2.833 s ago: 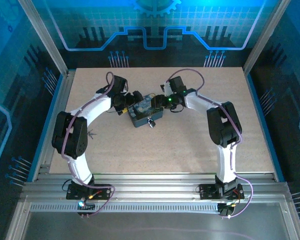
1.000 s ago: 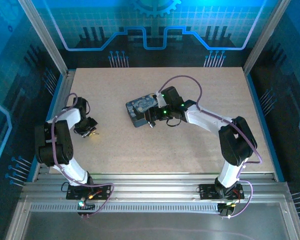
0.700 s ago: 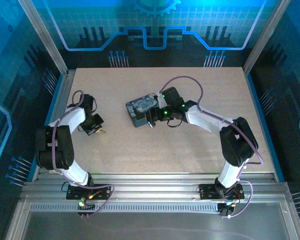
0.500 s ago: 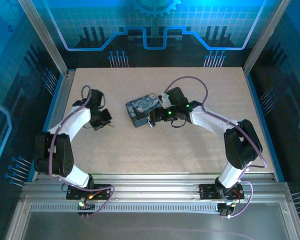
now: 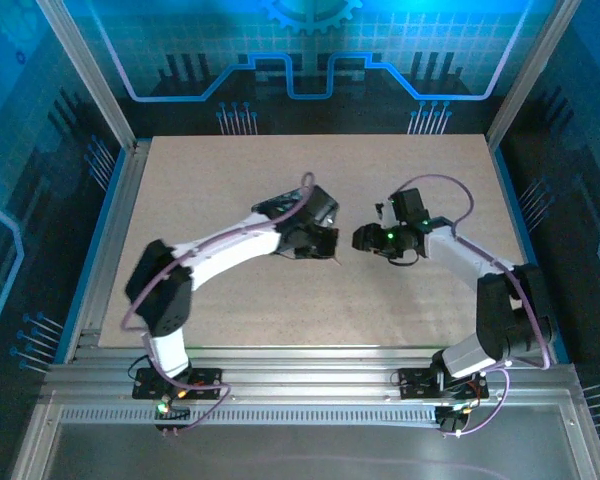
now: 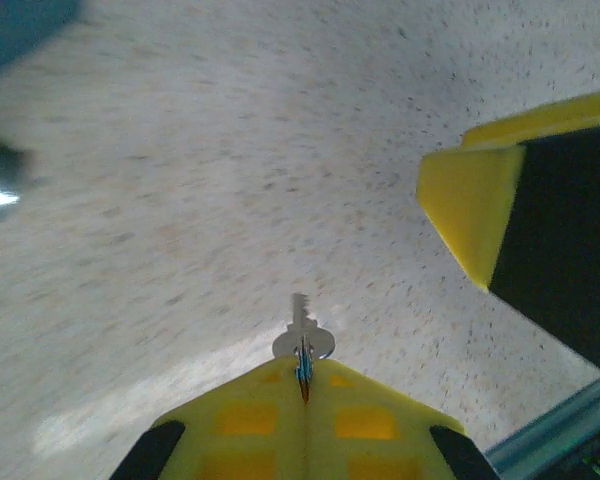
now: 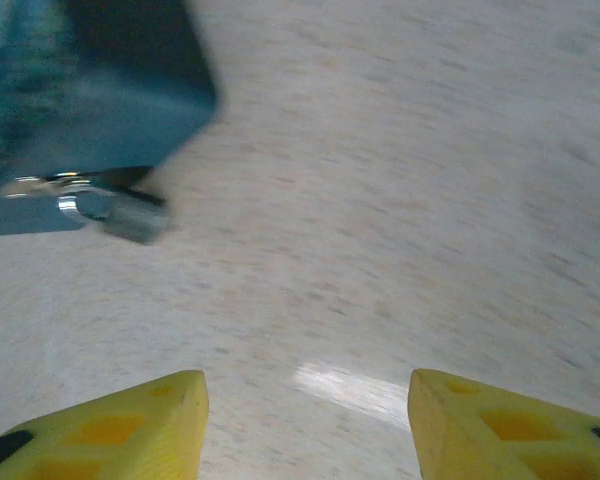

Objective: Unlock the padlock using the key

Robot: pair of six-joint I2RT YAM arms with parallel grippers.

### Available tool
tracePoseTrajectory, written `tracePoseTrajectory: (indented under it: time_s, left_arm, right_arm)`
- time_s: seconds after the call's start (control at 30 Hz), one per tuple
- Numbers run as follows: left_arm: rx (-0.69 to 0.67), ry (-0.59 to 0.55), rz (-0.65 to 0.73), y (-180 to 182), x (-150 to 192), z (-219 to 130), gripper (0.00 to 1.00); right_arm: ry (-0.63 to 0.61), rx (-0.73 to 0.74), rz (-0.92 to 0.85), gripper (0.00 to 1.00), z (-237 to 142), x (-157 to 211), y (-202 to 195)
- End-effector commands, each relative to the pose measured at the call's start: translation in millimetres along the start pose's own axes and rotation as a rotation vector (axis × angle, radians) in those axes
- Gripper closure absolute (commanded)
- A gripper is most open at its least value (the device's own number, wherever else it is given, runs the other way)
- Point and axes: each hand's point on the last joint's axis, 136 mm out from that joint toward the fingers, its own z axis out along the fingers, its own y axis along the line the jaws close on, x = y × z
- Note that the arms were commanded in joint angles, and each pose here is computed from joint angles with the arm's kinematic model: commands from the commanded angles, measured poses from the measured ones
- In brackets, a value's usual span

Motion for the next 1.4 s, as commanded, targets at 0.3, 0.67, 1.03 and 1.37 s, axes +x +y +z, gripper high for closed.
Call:
tracePoseTrajectory:
  time_s: [0.3,0.67,1.03,1.37]
  left_arm:
    - [-0.043,0.042,0.004,-33,9,93,0.96]
    - [-0.035,0.040,0.022,-24,7,51,0.54]
    - [-0.054,-0.003,-0.099,40,11,10,0.56]
    - [-0.079,-0.046,-0.156,80,21,-12,0.56]
  right_arm:
    - [-0.018,0.084,0.250,0.47,-28,19,-70]
    - [0.089,-0.028,0.153,0.50,-15,26,-36]
    - [0.165,0.026,0.040,0.53,8,46,-13]
    - [0.232,0.210,-0.117,0.54,32,49,-14]
